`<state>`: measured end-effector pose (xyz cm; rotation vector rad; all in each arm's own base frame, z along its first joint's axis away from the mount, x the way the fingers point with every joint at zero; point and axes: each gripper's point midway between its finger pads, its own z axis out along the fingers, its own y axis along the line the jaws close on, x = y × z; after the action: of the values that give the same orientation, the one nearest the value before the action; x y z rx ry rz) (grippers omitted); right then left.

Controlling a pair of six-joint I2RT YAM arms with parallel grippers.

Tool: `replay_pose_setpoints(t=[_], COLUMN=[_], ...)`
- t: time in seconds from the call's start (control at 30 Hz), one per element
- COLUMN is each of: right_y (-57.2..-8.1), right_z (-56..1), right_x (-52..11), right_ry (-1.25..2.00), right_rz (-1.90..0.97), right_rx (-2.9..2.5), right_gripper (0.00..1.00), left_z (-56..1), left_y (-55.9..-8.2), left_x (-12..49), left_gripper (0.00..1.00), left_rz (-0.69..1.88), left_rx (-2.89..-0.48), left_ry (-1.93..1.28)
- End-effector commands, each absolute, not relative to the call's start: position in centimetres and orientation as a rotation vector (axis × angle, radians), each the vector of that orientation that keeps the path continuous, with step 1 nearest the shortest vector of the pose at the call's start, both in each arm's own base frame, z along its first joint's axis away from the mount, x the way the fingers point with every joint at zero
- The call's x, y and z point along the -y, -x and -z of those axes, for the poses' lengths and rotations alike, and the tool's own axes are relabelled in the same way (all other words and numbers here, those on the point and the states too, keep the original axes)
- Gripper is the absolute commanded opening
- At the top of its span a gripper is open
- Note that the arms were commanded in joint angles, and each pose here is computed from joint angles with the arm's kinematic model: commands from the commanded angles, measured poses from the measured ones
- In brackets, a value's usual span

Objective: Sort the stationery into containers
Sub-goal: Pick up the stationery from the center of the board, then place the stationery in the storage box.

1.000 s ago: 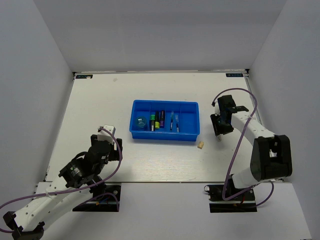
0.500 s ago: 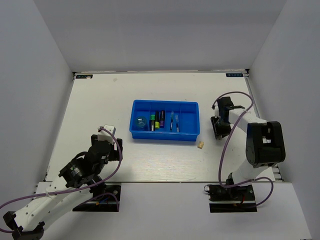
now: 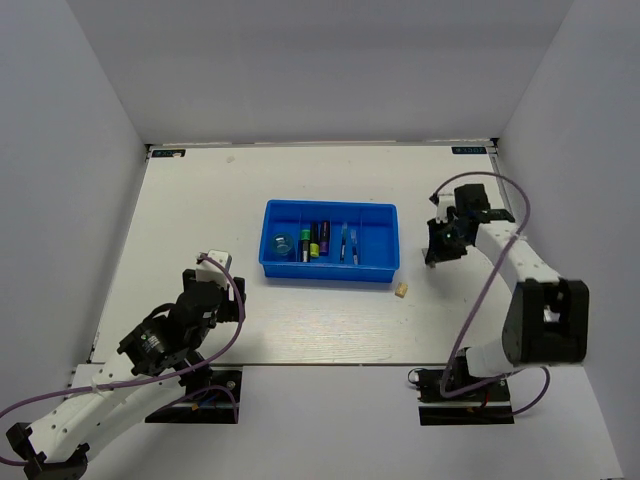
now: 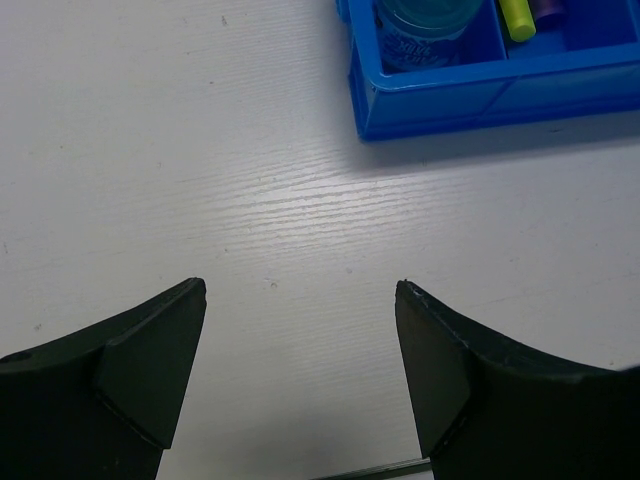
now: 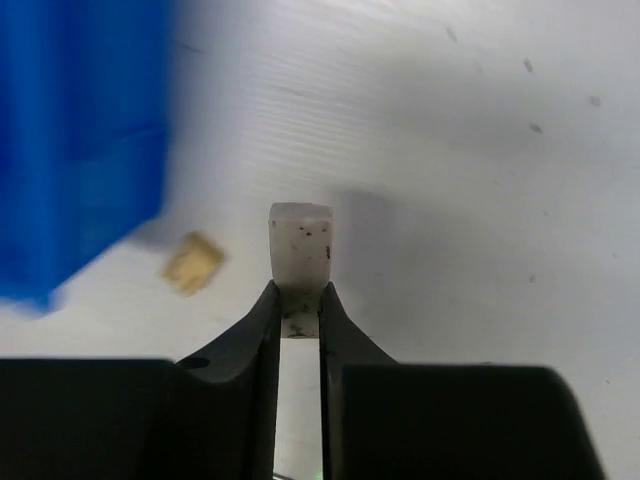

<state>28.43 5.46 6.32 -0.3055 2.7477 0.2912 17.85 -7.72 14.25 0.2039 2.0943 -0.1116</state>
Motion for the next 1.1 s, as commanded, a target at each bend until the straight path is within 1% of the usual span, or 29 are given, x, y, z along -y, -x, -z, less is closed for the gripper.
replay_pose_setpoints(t=[0.0,0.07,0.13,0.17,0.23,0.27,0.3,0.37,0.4,0.5,0.53,0.57,0.6,0.63,0.67,0.7,0.8,0.9,0.93,1.0,1.03,1.07], right_y=[-29.6,-30.1,-30.8,-31.0,-31.6,-32.1,-32.2,-33.2,-33.5,-33.8,-34.0,-34.1,-34.1,-34.0,-34.0,-33.8,-33.2,-32.7,-32.7,-32.9,-32.8,-33.2], right_z=[-14.3,-16.9,-17.4,-16.6,-16.9,-15.7,-16.1,-15.1,-15.5,-14.8,-14.8,-14.8,-15.0,-15.0,-15.1,-15.8,-16.4,-16.5,-16.6,-16.6,-16.4,-16.5], right_x=[-10.4,-11.8,-13.1,-13.5,-14.8,-15.3,-16.3,-17.0,-17.9,-18.8,-19.0,-18.9,-19.0,-19.0,-18.9,-18.9,-18.8,-18.3,-18.3,-18.2,-18.3,-18.5], right_ry=[0.439,0.440,0.430,0.420,0.427,0.383,0.386,0.372,0.394,0.431,0.443,0.448,0.457,0.455,0.468,0.480,0.498,0.509,0.511,0.515,0.513,0.516], right_rz=[-0.617,-0.701,-0.774,-0.803,-0.847,-0.880,-0.915,-0.927,-0.931,-0.926,-0.924,-0.916,-0.910,-0.909,-0.905,-0.905,-0.896,-0.870,-0.861,-0.855,-0.860,-0.858], right_rx=[-2.478,-2.404,-2.395,-2.423,-2.421,-2.464,-2.458,-2.471,-2.464,-2.491,-2.491,-2.493,-2.483,-2.484,-2.473,-2.449,-2.424,-2.412,-2.404,-2.403,-2.417,-2.416], right_gripper=[0.00,0.00,0.00,0.00,0.00,0.00,0.05,0.09,0.13,0.19,0.26,0.32,0.38,0.47,0.50,0.52,0.56,0.56,0.56,0.56,0.55,0.55], left_z=[-14.8,-14.8,-14.6,-14.5,-14.5,-14.3,-14.4,-14.0,-14.1,-13.6,-13.7,-13.8,-13.0,-13.7,-13.9,-13.3,-14.1,-16.0,-14.6,-17.0,-15.6,-16.5], left_y=[-18.1,-18.1,-18.1,-18.0,-18.1,-18.0,-18.1,-17.9,-18.0,-17.7,-17.9,-17.4,-17.4,-17.3,-17.5,-17.2,-17.7,-17.7,-18.2,-18.1,-18.2,-18.2], left_x=[8.0,8.0,8.0,8.1,8.2,8.4,8.6,9.3,9.9,11.9,12.3,13.3,13.7,15.1,15.6,16.8,20.1,24.0,24.7,27.7,28.6,29.5], left_gripper=[0.86,0.86,0.86,0.86,0.86,0.86,0.86,0.85,0.85,0.78,0.76,0.69,0.64,0.53,0.52,0.38,0.17,0.17,0.18,0.22,0.25,0.25], left_rz=[0.127,0.127,0.121,0.123,0.127,0.131,0.137,0.162,0.195,0.272,0.290,0.344,0.336,0.407,0.414,0.431,0.465,0.486,0.420,0.469,0.434,0.451], left_rx=[-2.079,-2.081,-2.086,-2.088,-2.090,-2.098,-2.093,-2.105,-2.099,-2.120,-2.117,-2.128,-2.169,-2.157,-2.154,-2.191,-2.165,-2.100,-2.133,-2.065,-2.093,-2.072], left_ry=[-0.203,-0.202,-0.210,-0.213,-0.216,-0.235,-0.239,-0.285,-0.305,-0.390,-0.397,-0.435,-0.467,-0.494,-0.501,-0.553,-0.626,-0.723,-0.757,-0.797,-0.837,-0.839])
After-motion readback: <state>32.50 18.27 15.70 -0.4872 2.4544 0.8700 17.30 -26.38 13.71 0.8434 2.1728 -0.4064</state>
